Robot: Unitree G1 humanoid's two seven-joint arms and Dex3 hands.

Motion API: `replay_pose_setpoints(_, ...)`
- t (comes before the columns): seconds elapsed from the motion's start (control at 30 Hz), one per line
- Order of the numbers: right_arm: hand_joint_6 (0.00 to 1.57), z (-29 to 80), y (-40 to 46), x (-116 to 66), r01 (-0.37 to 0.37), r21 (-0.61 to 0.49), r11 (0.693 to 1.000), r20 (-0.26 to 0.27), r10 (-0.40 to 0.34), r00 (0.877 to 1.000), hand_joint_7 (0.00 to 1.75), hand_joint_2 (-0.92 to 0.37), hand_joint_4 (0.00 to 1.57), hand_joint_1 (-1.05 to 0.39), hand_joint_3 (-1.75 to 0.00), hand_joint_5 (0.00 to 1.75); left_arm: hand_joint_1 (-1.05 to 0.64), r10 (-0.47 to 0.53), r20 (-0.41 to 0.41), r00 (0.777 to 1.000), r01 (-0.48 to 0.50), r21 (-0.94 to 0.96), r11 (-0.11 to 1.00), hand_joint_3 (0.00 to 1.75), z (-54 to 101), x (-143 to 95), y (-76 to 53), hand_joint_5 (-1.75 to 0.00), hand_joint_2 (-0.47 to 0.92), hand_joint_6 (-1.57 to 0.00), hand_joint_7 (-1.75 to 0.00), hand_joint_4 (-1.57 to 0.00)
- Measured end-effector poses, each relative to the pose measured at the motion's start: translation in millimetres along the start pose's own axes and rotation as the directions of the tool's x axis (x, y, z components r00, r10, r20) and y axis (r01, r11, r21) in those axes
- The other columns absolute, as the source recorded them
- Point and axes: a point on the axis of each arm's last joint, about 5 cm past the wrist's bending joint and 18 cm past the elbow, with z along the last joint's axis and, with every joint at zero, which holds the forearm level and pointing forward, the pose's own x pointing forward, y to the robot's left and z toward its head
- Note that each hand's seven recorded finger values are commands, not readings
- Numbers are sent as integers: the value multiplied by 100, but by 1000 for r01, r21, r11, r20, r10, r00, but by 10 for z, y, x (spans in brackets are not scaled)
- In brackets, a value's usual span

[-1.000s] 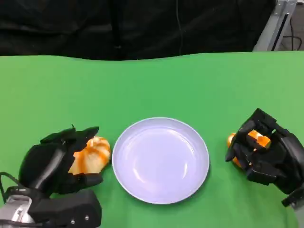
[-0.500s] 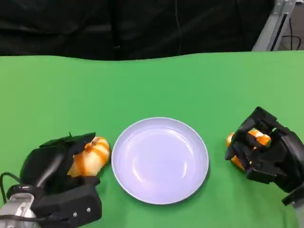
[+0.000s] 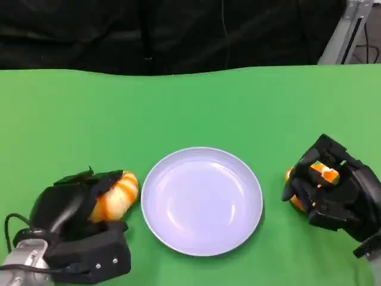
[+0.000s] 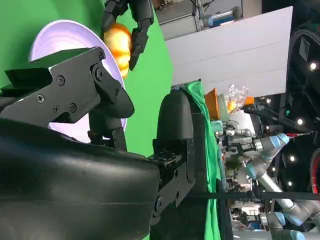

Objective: Grasp the bread from the table and place it into the plate.

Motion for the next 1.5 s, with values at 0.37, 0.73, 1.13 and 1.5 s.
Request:
replay_pose_setpoints(0.37, 38, 27, 7, 11, 2, -7, 1000, 11, -2, 1000, 160, -65, 47, 10, -114, 175, -37, -9, 15, 1000, 9, 6, 1000, 9, 6, 2, -2, 0, 92, -53, -1, -48)
replay_pose_setpoints(0.73, 36, 26, 8, 10, 2, -6, 1000, 10, -2, 1000, 160, -67, 45, 13, -115, 175, -8, -25, 37, 999, 25, 15, 1000, 4, 15, 12, 32, 0, 92, -57, -1, -49)
replay_pose_setpoints(1.13, 35, 31, 11, 15, -2, -4, 1000, 7, 2, 1000, 163, -67, 46, 14, -117, 175, -10, 45, 28, 999, -45, -21, 999, 13, 38, 18, 23, -152, 92, -79, -93, -49)
replay_pose_setpoints(1.5, 34, 32, 12, 16, -2, -4, 1000, 8, 2, 1000, 164, -68, 46, 15, -117, 175, -10, 98, 36, 995, -97, -48, 994, 9, 72, 7, 19, -163, 92, -64, -118, -44)
